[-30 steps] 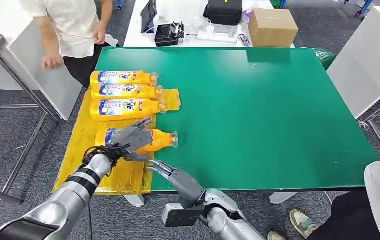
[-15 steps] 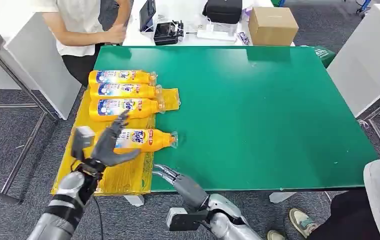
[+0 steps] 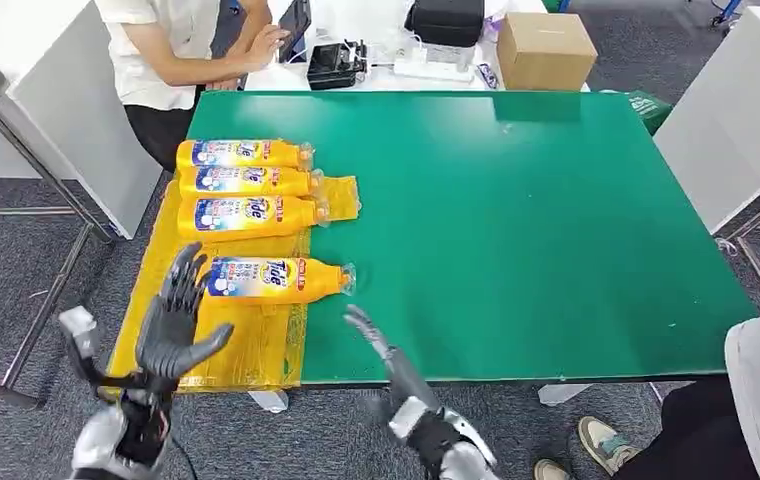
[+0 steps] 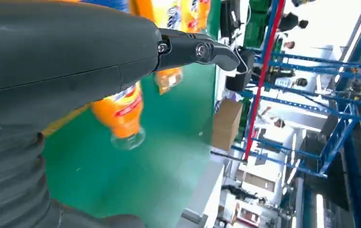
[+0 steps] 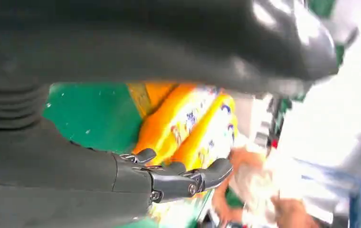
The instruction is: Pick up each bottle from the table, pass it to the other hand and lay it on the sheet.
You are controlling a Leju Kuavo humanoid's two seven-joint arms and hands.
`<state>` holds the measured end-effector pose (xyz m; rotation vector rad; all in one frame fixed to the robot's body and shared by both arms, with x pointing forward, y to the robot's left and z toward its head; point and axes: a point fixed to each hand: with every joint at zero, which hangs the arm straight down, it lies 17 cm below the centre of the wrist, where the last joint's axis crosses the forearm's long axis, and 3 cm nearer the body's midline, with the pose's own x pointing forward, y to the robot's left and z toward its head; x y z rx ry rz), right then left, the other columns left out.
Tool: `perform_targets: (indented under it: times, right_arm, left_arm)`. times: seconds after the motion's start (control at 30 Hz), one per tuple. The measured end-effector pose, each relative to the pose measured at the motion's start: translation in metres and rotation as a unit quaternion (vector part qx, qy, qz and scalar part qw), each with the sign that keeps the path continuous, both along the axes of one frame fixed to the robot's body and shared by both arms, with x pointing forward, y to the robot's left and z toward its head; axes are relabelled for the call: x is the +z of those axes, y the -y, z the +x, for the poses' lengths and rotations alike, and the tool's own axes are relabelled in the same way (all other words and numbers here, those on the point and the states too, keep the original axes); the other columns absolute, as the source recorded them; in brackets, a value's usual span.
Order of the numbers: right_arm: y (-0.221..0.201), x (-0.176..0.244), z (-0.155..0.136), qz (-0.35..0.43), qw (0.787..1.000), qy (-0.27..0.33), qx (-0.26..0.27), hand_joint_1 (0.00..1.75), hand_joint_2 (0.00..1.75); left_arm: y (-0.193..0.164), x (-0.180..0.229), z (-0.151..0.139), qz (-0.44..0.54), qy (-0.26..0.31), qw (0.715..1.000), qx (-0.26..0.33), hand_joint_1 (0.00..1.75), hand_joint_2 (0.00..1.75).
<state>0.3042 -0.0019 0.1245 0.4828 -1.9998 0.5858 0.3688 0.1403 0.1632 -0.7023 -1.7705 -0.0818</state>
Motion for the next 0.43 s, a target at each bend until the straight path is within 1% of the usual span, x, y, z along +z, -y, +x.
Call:
perform_targets:
  times: [0.1, 0.17, 0.3, 0.43]
  right_arm:
    - [0.015, 0.012, 0.001, 0.023, 0.999, 0.002, -0.028, 0.0, 0.0]
    - [0.022, 0.018, 0.002, 0.032, 0.999, 0.005, -0.04, 0.0, 0.0]
    - [0.031, 0.027, 0.005, 0.052, 0.997, 0.004, -0.056, 0.0, 0.0]
    - [0.042, 0.04, 0.01, 0.097, 0.992, -0.01, -0.074, 0.0, 0.0]
  left_arm:
    - [0.011, -0.001, -0.024, 0.014, 0.008, 1.0, 0.002, 0.0, 1.75]
    - [0.016, 0.003, -0.033, 0.013, 0.012, 1.0, 0.001, 0.0, 1.75]
    - [0.023, 0.009, -0.04, 0.011, 0.019, 1.0, -0.003, 0.0, 1.75]
    - [0.035, 0.012, -0.047, 0.029, 0.036, 0.999, 0.003, 0.0, 1.75]
